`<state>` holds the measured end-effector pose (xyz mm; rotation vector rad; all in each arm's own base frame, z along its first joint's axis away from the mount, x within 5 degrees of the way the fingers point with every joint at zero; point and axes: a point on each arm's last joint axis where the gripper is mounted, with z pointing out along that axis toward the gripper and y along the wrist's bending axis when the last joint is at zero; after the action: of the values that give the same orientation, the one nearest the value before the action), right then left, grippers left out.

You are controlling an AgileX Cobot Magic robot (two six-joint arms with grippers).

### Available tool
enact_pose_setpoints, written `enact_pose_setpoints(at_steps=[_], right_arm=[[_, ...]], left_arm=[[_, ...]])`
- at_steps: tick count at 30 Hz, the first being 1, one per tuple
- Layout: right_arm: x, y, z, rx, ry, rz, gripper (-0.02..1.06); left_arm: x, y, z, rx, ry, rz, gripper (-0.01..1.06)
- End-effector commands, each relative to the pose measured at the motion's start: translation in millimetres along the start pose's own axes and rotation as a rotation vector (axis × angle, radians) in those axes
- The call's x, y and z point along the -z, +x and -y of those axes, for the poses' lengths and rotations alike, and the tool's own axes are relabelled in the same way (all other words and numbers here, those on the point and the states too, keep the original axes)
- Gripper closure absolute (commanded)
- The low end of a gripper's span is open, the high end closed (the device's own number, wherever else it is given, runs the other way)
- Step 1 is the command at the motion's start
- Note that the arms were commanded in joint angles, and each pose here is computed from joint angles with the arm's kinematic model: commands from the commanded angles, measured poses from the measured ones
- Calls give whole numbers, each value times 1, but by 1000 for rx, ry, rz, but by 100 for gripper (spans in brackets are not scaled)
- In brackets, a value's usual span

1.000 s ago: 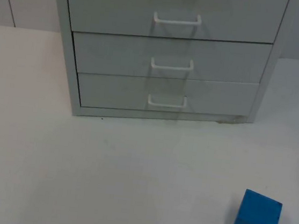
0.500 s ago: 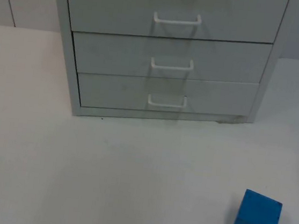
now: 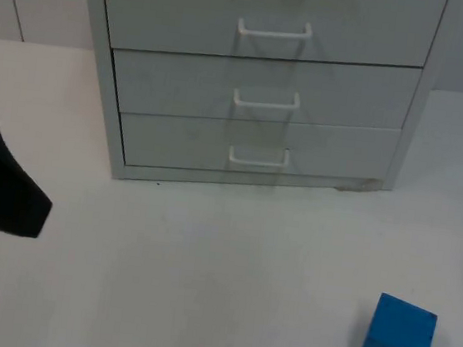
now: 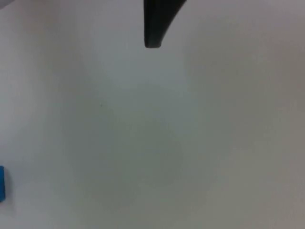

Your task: Open the drawer with the left hand, place the block into the drawer with the right hand, then close the drawer with the left hand.

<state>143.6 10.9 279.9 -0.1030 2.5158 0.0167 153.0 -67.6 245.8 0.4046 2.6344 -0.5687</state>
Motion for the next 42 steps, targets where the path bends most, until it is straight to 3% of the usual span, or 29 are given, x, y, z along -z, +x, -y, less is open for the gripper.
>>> enact_pose_setpoints(at_steps=[1,7,12,16,23,26,30,32,35,42], right_arm=[[2,-3,1,-10,1,22,-1],[1,-2,1,-10,1,20,-1],[1,-2,1,-10,1,20,-1],[1,-2,1,-10,1,22,-1],[1,-2,1,-10,1,22,-1],[1,-2,1,-10,1,24,-1],[1,-3,1,-9,3,31,-1],[1,-3,1,-8,4,31,-1],[1,-3,1,-13,4,36,-1],[1,-4,1,-13,4,52,-1]], left_arm=[[-8,-4,4,-21,-10,-4,18],[-34,-6,13,-65,-40,-72,18],[-48,-23,26,-164,-42,-95,18],[-59,-44,39,-264,-73,-115,18],[-100,-88,57,-549,-193,-185,19],[-114,-96,60,-630,-222,-187,26],[-142,-105,59,-817,-280,-141,53],[-147,-106,58,-844,-282,-136,57],[-162,-107,54,-955,-293,-140,54],[-188,-106,51,-1050,-283,-116,46]])
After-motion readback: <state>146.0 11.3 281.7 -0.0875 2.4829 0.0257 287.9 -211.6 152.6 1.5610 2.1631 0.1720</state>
